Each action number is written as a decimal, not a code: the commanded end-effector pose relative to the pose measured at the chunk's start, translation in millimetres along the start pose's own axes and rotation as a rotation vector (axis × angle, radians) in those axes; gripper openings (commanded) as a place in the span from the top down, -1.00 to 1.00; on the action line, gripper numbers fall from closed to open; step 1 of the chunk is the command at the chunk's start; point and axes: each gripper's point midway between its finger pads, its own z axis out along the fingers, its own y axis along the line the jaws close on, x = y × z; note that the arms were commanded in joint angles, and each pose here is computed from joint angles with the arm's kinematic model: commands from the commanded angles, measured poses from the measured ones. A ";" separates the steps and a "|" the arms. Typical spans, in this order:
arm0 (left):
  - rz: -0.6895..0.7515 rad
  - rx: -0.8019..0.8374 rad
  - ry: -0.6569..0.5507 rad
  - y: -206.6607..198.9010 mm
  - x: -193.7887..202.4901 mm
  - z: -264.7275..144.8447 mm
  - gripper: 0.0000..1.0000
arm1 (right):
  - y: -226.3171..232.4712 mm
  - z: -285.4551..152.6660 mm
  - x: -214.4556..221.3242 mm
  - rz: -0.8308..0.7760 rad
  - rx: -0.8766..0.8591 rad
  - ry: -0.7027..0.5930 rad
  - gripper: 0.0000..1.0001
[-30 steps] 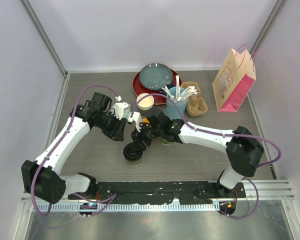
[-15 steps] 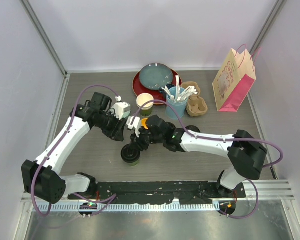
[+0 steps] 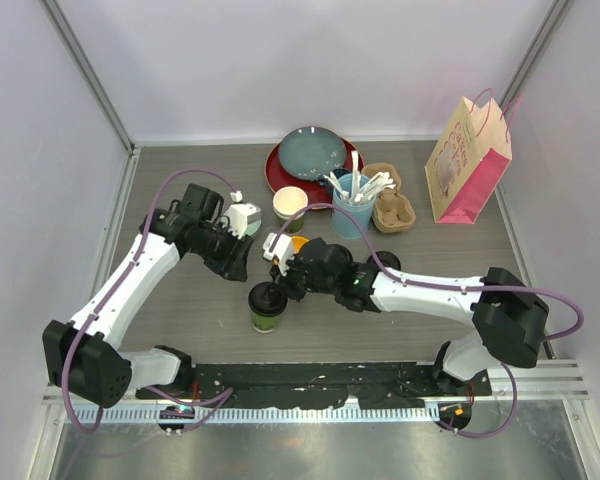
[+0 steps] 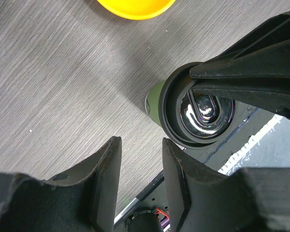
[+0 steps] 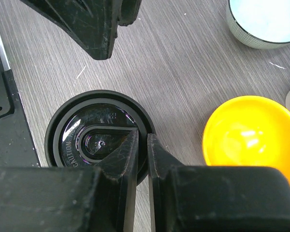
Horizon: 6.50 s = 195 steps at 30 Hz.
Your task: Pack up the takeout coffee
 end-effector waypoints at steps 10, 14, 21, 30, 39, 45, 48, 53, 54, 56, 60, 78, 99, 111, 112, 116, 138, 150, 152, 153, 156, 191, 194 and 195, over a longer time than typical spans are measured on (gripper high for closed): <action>0.023 -0.032 -0.061 3.1 -18.6 -11.1 0.15 | -1.0 -28.5 -41.2 0.034 0.054 -0.086 0.98; 0.024 -0.035 -0.063 3.7 -19.3 -11.4 0.14 | -3.9 -37.1 -51.0 0.038 0.074 -0.098 0.98; 0.027 -0.043 -0.068 4.8 -21.7 -12.6 0.14 | -21.4 -73.4 -95.1 0.046 0.184 -0.111 0.98; 0.035 -0.063 -0.088 6.5 -27.2 -17.8 0.12 | -93.2 -146.4 -119.5 0.105 0.509 -0.114 0.98; 0.039 -0.071 -0.091 7.8 -28.5 -19.4 0.11 | -169.7 -243.6 -93.3 0.251 0.842 -0.100 0.98; 0.044 -0.071 -0.101 8.2 -33.1 -19.2 0.10 | -203.5 -297.0 -44.6 0.341 1.077 -0.029 0.98; 0.044 -0.069 -0.108 8.3 -35.1 -19.2 0.11 | -229.6 -315.4 -8.7 0.420 1.162 0.021 0.98; 0.051 -0.069 -0.119 7.5 -37.4 -20.4 0.10 | -266.4 -327.5 35.9 0.533 1.222 0.011 0.98; 0.050 -0.073 -0.120 8.4 -37.2 -20.7 0.10 | -274.5 -336.3 47.1 0.559 1.262 0.017 0.98; 0.053 -0.078 -0.123 9.0 -38.2 -20.6 0.09 | -283.2 -333.1 64.4 0.592 1.273 0.036 0.98; 0.050 -0.104 -0.123 15.1 -39.0 -18.2 0.09 | -296.9 -339.2 90.7 0.643 1.334 0.072 0.98; 0.072 -0.106 -0.163 16.1 -53.4 -21.5 0.08 | -306.0 -327.1 147.6 0.693 1.402 0.189 0.44; 0.068 -0.115 -0.148 20.5 -64.5 -22.9 0.06 | -376.2 -389.6 -69.1 0.456 1.283 -0.066 -0.67; 0.058 -0.124 -0.138 23.7 -67.8 -21.2 0.05 | -465.0 -385.1 -56.3 0.474 1.211 -0.013 -0.62; 0.056 -0.123 -0.137 23.9 -68.6 -21.0 0.05 | -467.5 -381.8 -50.0 0.475 1.204 0.011 -0.60; 0.053 -0.126 -0.137 24.2 -68.7 -21.9 0.05 | -482.3 -370.5 -24.9 0.471 1.199 0.090 -0.55; 0.049 -0.180 -0.180 30.1 -71.6 -34.5 0.04 | -477.4 -458.2 -149.0 0.070 1.411 -0.072 0.98; -0.173 -0.279 -0.256 88.5 -70.0 -62.3 0.03 | -227.6 -353.8 -375.0 -0.507 0.865 -0.536 0.98; -0.256 -0.301 -0.287 107.5 -63.9 -75.1 0.03 | -194.2 -331.8 -380.8 -0.535 0.760 -0.559 0.98; -0.281 -0.299 -0.296 111.7 -62.0 -78.8 0.03 | -166.5 -310.3 -382.8 -0.567 0.669 -0.557 0.98; -0.391 -0.328 -0.352 136.6 -51.2 -100.4 0.03 | -101.1 -255.0 -375.0 -0.658 0.444 -0.504 0.98; -0.514 -0.500 -0.455 180.1 -15.4 -166.3 -0.02 | 92.2 -32.7 -135.3 -0.632 -0.284 0.018 0.98; -0.506 -0.494 -0.462 178.4 -17.6 -166.5 -0.03 | 89.4 -28.1 -133.4 -0.638 -0.271 0.034 0.98; -0.506 -0.493 -0.465 178.1 -17.7 -167.2 -0.03 | 90.6 -25.6 -130.7 -0.641 -0.282 0.044 0.98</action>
